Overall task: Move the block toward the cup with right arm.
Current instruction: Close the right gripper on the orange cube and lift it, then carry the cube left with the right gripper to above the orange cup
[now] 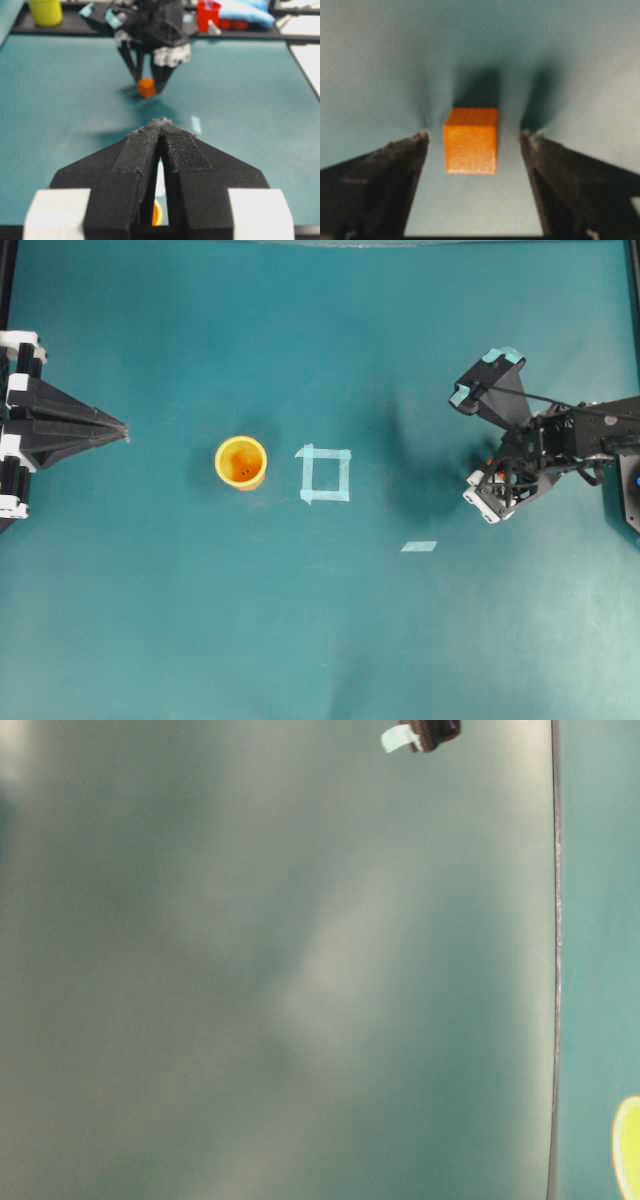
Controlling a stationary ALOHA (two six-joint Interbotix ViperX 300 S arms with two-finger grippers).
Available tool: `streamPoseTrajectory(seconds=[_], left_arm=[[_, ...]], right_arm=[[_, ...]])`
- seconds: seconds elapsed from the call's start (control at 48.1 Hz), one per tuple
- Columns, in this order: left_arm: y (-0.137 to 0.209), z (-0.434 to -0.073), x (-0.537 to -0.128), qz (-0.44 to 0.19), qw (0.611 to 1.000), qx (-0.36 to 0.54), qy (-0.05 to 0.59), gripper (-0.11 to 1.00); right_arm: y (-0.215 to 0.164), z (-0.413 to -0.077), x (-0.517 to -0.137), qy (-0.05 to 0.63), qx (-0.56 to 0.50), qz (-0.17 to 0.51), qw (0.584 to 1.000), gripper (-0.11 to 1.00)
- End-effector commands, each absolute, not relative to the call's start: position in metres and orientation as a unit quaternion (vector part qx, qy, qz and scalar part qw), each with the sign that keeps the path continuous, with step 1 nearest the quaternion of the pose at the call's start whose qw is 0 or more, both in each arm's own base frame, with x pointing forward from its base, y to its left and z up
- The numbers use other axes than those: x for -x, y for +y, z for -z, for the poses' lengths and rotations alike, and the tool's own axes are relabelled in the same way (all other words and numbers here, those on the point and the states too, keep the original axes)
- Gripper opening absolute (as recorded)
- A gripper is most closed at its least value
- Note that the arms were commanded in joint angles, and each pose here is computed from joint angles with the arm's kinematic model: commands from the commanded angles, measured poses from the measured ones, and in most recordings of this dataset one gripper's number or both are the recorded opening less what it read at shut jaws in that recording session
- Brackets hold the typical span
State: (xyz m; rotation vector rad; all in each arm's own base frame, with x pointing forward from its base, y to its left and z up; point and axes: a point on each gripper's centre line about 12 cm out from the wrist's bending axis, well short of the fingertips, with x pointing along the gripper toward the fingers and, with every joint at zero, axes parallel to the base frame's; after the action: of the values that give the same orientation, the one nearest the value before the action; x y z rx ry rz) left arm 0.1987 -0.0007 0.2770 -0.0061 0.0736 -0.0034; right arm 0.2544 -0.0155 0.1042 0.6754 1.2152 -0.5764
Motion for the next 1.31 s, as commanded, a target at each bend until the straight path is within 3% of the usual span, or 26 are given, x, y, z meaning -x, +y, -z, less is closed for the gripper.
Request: streamPoseTrajectory(seconds=[0.0,0.353,0.686,0.977,1.288], left_arm=[[-0.001,-0.287,-0.201,0.003,1.0,0.002,0.023,0.02],[-0.001,-0.287,-0.202,0.003,1.0,0.002,0.025,0.02],[-0.001,-0.287,-0.202,0.003,1.0,0.002,0.025,0.02],[-0.001,-0.288,-0.202,0.003,1.0,0.002,0.023,0.02],[-0.001,-0.286,-0.202,0.003,1.0,0.002,0.028,0.02]], right_arm=[[-0.016,-0.107,-0.257,0.543,-0.309,0.258,0.736,0.69],[-0.015,-0.104,-0.255,0.543,-0.309,0.258,0.737,0.65],[-0.015,-0.109,-0.266,0.512,-0.317,0.242,0.761,0.44],[-0.018,-0.141,-0.307,0.437,-0.311,0.202,0.819,0.41],[-0.028,-0.19,-0.358,0.374,-0.209,0.163,0.889,0.41]])
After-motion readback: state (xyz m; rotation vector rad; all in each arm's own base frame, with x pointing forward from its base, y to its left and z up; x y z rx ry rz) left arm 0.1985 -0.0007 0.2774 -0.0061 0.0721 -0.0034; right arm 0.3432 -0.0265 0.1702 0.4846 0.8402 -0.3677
